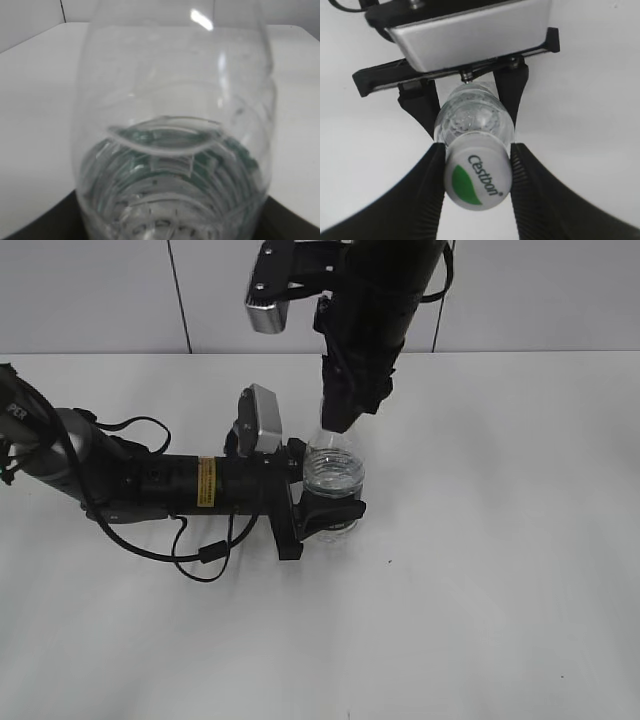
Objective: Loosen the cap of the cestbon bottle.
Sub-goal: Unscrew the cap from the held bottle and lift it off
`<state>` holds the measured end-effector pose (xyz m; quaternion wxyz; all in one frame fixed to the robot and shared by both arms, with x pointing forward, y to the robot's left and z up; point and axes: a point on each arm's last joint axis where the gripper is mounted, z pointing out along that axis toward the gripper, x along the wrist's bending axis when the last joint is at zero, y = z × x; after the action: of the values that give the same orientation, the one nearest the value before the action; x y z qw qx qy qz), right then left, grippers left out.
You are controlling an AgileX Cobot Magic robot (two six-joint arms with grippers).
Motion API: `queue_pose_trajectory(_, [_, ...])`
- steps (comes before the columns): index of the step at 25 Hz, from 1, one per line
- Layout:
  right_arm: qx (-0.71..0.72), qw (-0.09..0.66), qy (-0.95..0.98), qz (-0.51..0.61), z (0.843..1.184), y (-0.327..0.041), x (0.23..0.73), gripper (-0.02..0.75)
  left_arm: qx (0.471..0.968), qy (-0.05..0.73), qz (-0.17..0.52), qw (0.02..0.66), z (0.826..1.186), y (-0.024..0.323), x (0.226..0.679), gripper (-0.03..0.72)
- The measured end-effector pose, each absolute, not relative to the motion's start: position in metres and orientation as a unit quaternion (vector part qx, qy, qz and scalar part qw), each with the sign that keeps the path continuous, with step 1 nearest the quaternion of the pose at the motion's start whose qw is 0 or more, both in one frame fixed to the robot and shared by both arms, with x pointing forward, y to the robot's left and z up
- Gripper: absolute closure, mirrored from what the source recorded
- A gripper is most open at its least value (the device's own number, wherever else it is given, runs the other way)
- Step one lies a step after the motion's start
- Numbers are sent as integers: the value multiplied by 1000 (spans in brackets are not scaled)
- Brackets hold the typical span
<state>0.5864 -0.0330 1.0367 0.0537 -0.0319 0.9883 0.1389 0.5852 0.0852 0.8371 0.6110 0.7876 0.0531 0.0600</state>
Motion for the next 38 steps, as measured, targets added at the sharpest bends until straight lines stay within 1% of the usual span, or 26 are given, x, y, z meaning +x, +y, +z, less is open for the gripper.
queue_pose_trajectory(7, [-166, 72, 975, 130, 1037, -33, 586, 436, 788, 53, 60, 611, 837, 85, 585, 281])
queue_pose_trajectory(18, [-331, 95, 933, 102, 1036, -35, 587, 436, 788, 52, 60, 610, 837, 85, 585, 282])
queue_pose_trajectory(30, [-462, 108, 876, 87, 1037, -35, 587, 436, 788, 53, 59, 610, 837, 84, 585, 282])
queue_pose_trajectory(38, [-470, 107, 871, 91, 1037, -34, 587, 436, 790, 50, 59, 609, 837, 84, 585, 282])
